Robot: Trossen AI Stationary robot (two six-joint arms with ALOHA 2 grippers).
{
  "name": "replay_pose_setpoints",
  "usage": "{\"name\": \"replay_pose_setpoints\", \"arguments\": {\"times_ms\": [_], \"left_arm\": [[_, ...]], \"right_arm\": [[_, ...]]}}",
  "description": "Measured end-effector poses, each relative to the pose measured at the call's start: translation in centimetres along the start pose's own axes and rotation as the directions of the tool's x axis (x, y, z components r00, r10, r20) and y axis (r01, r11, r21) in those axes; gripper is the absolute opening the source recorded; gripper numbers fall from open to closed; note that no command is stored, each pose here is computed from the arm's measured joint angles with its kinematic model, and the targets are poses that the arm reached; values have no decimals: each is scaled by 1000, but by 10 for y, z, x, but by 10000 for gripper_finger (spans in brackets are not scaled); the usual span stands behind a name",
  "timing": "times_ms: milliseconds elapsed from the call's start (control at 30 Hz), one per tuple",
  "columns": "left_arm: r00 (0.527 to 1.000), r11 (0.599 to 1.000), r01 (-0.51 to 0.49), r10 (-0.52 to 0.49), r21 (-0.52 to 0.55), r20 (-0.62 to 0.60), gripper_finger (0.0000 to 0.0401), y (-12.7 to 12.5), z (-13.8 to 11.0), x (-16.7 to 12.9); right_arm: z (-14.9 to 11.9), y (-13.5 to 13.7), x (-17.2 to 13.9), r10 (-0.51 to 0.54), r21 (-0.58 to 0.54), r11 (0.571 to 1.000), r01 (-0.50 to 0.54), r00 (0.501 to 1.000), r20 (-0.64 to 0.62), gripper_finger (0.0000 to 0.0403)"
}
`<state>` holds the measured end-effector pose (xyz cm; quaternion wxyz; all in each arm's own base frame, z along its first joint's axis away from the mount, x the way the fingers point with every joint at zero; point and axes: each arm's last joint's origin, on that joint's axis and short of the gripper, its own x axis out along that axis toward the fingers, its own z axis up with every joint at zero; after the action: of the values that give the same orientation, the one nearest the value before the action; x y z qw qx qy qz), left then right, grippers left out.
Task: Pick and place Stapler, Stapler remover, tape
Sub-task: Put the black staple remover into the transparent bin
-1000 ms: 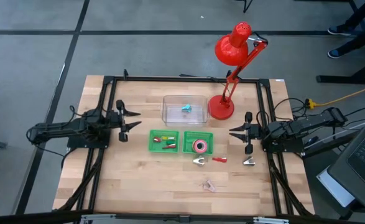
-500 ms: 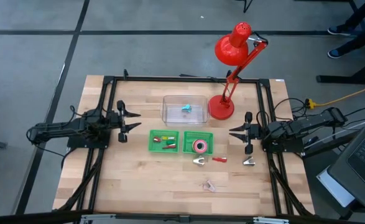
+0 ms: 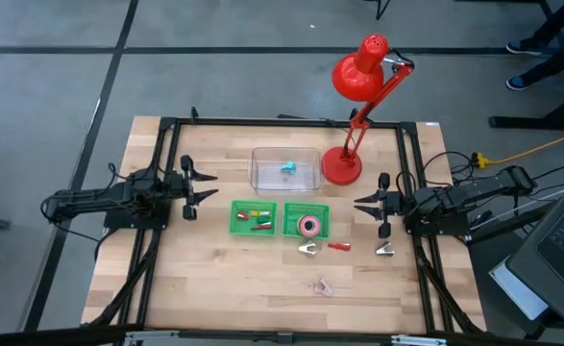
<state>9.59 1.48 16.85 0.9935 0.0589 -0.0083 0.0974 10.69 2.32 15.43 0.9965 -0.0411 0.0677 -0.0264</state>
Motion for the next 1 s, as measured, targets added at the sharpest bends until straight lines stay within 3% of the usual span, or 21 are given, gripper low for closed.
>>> {"name": "replay_pose_setpoints", "arguments": {"times_ms": [833,1000], "left_arm": [[1000,1000,0,0,0,0,168,0,0,0],[1000,1000,-1,1,0,0,168,0,0,0]], "right_arm": [[1,0,0,-3,2,1000,3,1000,5,72],[29,-3,-4,-4,36,999,2,997,72,72]]}}
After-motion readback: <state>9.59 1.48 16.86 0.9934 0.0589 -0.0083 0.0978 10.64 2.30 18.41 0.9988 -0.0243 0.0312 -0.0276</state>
